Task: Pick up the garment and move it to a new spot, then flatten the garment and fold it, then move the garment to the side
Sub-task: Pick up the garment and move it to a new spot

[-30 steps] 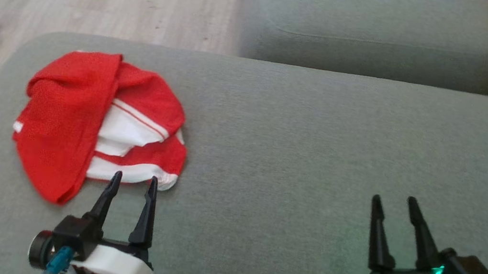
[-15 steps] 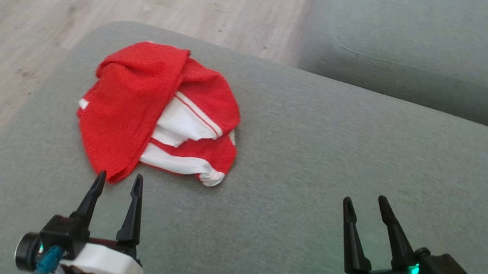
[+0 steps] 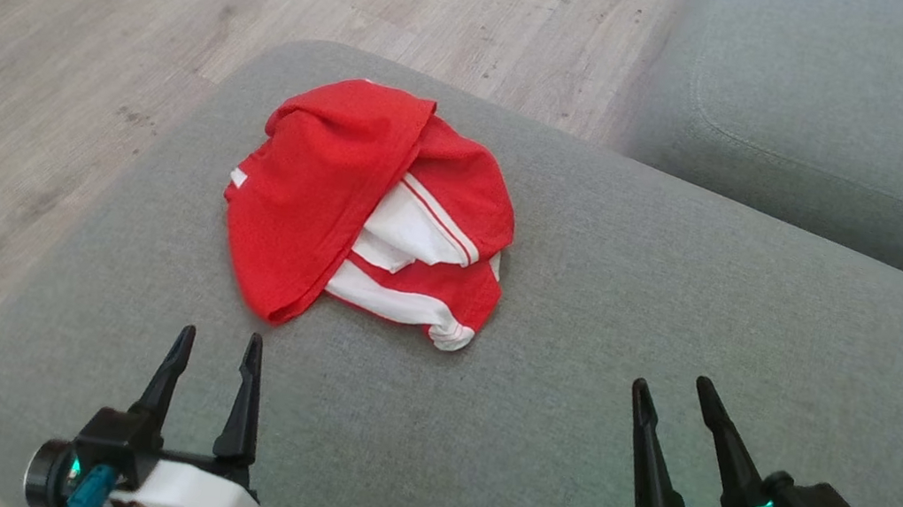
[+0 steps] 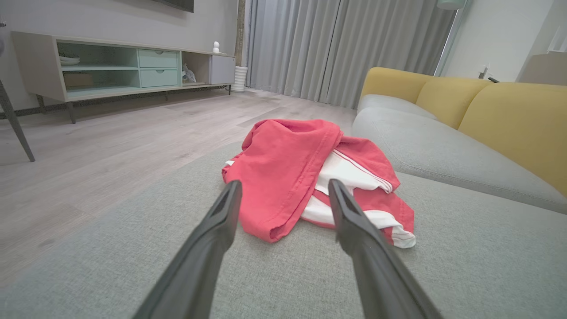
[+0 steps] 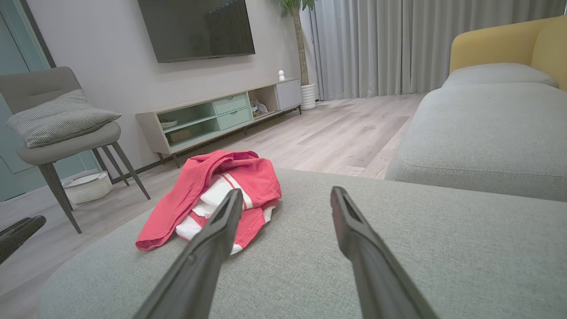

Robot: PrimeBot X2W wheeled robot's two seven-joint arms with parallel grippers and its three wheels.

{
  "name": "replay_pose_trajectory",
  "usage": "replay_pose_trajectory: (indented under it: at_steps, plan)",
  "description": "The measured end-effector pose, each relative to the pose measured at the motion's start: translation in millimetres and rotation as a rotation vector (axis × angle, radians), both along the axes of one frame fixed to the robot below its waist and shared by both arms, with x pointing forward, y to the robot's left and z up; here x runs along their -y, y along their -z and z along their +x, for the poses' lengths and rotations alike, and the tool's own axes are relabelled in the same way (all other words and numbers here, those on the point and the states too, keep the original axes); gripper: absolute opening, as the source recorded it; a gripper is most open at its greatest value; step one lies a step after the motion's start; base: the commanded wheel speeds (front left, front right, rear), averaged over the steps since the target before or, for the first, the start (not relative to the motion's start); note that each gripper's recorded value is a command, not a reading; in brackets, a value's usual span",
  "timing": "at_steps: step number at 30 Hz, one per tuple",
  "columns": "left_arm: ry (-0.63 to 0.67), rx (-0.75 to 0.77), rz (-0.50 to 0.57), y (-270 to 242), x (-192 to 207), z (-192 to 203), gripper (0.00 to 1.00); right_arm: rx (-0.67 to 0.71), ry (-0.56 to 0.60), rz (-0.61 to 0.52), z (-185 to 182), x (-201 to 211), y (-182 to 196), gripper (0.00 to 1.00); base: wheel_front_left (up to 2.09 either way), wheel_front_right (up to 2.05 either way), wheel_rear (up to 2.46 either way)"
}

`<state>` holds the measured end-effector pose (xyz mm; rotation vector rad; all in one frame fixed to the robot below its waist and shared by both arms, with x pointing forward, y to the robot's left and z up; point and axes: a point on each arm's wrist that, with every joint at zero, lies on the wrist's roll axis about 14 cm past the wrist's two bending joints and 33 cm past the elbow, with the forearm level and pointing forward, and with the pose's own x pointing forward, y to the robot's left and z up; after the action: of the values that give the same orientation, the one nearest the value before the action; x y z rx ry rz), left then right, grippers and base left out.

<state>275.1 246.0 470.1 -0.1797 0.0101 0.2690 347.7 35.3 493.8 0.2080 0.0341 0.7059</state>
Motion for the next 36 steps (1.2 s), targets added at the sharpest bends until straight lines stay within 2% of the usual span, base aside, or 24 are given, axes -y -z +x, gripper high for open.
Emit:
replay_pose_trajectory:
  at_steps: [9,19,24,31,36]
  plan:
    - [0.004,-0.042,0.035,9,-4,-2,1.0,-0.014,-0.005,0.001,1,-2,4,1.0,0.0,0.0,0.0]
    - [0.177,-0.376,0.121,45,-18,47,1.0,-0.046,0.041,0.0,19,10,18,1.0,0.0,0.0,0.0]
    - [0.242,-0.591,0.117,82,-18,58,1.0,-0.054,0.083,-0.002,34,22,25,1.0,0.0,0.0,0.0]
    - [0.25,-0.666,0.186,98,-32,86,1.0,-0.095,0.164,-0.019,45,48,43,1.0,0.0,0.0,0.0]
    - [0.266,-0.729,0.179,116,-28,91,1.0,-0.105,0.209,-0.022,51,63,47,1.0,0.0,0.0,0.0]
